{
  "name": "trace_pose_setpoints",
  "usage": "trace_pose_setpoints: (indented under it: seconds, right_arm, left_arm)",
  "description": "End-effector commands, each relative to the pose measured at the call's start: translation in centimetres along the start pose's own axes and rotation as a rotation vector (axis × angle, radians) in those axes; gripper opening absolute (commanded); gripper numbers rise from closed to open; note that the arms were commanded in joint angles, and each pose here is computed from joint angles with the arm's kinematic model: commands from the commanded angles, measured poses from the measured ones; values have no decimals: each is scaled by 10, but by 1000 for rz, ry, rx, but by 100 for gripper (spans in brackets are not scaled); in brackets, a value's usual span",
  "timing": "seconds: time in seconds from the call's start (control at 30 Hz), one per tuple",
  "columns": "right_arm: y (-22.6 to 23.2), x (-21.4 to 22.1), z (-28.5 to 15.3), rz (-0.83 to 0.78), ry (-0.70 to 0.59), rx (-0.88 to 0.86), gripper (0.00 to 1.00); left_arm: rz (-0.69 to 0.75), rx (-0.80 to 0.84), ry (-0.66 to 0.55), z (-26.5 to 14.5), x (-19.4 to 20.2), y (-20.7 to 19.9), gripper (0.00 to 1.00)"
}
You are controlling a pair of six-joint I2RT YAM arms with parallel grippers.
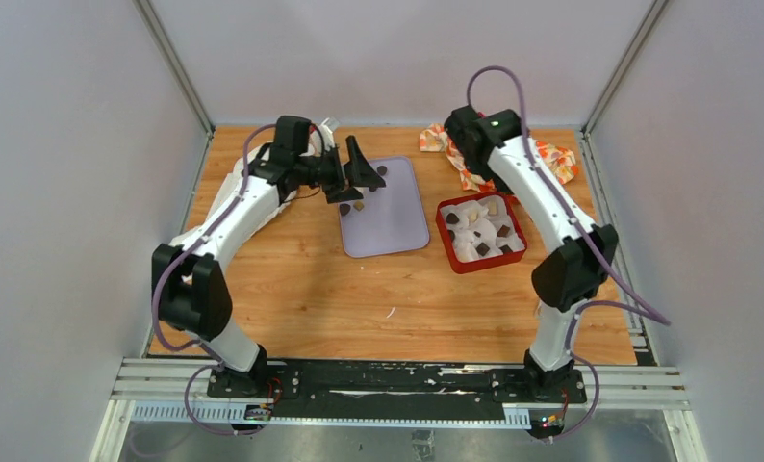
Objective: Pack the chocolate
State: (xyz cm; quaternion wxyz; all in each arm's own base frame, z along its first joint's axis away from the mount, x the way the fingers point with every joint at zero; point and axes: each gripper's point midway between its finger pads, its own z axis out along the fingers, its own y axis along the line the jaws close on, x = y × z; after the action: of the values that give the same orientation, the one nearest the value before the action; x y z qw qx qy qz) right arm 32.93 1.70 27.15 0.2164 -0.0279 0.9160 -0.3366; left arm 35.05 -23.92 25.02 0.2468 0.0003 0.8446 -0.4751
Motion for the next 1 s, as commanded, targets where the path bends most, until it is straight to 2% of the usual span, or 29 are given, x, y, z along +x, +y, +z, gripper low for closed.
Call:
trace_pose_setpoints:
  seconds: [0.0, 0.13, 0.6, 0.97]
  right_arm:
    - [-25, -14, -10, -153, -79, 371, 0]
    - [-7, -21, -2, -188, -88, 419, 0]
    - [51, -6, 28, -244, -11, 370, 0]
    - [95, 3, 38, -251, 9, 240, 0]
  left_arm:
    - [-24, -57, 57, 30, 7, 1, 100]
    - [5, -80, 21, 41, 4, -2, 100]
    - [-141, -222, 100, 57, 40, 66, 100]
    - [-203, -207, 149, 68, 63, 85, 99]
